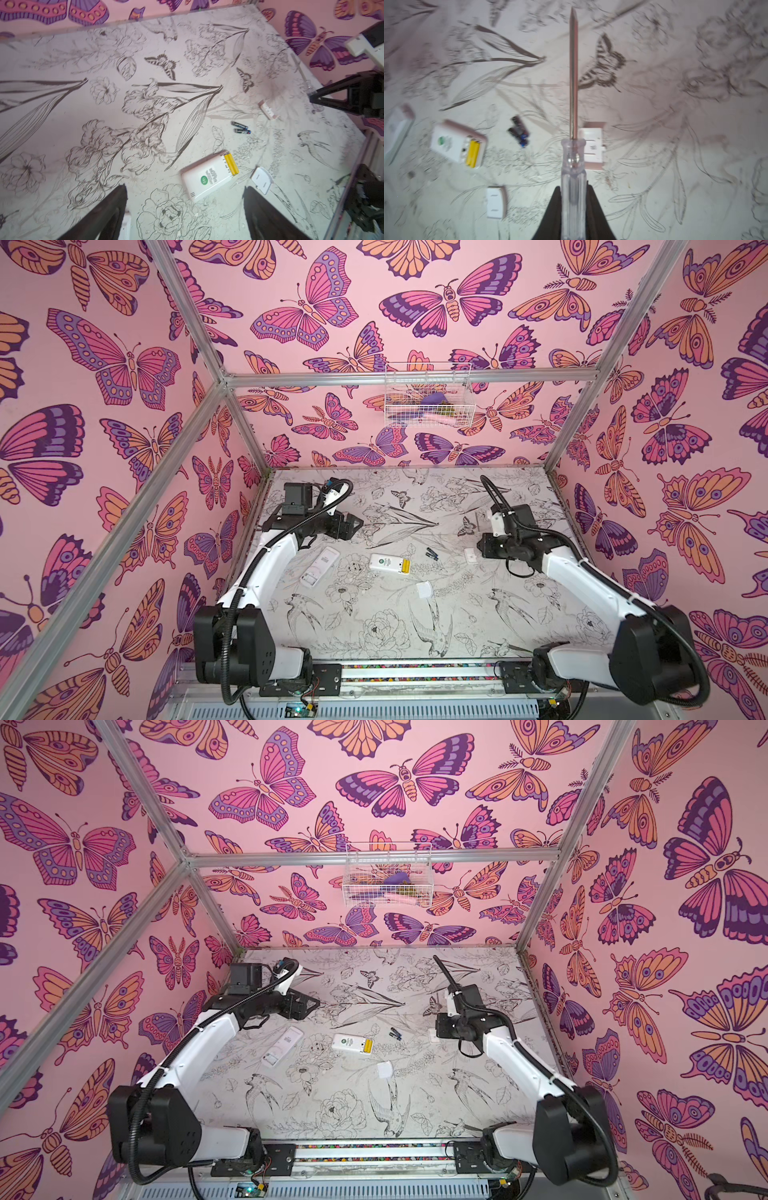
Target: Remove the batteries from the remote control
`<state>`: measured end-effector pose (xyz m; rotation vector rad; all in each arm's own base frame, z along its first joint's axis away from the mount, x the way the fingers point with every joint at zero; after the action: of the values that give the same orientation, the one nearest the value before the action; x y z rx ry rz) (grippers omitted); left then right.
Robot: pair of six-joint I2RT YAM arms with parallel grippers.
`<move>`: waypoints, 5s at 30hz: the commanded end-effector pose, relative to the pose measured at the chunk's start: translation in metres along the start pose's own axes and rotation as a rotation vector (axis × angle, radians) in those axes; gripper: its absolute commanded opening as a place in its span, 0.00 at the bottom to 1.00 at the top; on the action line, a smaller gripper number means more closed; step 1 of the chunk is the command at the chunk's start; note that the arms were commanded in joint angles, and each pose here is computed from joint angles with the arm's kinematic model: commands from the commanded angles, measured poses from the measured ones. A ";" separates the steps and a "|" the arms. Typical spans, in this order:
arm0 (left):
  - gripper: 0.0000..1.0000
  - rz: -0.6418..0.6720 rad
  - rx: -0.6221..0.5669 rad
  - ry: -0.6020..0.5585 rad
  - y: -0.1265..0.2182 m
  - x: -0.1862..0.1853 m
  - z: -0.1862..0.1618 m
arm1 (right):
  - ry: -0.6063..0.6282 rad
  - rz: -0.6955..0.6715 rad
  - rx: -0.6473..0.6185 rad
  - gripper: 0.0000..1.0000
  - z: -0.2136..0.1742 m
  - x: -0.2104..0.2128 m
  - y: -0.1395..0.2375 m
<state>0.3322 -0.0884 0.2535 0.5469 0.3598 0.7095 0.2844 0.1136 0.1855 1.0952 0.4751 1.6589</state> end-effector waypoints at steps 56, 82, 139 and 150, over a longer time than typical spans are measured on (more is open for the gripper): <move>0.61 -0.791 0.017 -0.817 0.006 -0.140 -0.008 | 0.580 0.986 0.326 0.07 -0.089 0.168 0.017; 0.00 -0.674 0.053 -0.691 -0.011 -0.127 0.009 | 0.470 0.852 0.078 0.58 -0.065 0.124 0.038; 0.00 -0.786 -0.103 0.214 -0.050 -0.118 -0.006 | -0.066 1.100 0.197 0.43 -0.031 0.165 -0.011; 0.00 -0.780 -0.119 0.216 -0.048 -0.111 -0.005 | -0.040 1.121 0.171 0.56 -0.036 0.162 -0.004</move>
<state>0.2759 -0.1910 0.2312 0.1956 0.6900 0.0696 0.2588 0.2640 0.2100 1.7743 -0.0305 2.4115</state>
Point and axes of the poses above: each gripper's point midway between its finger pads, its own y axis back along the fingers, its own x axis along the line the jaws close on, z = x × y, the point moved 6 cm from there along y, back along the fingers, and after that the axes turned 11 degrees about -y, right-handed, at the moved point
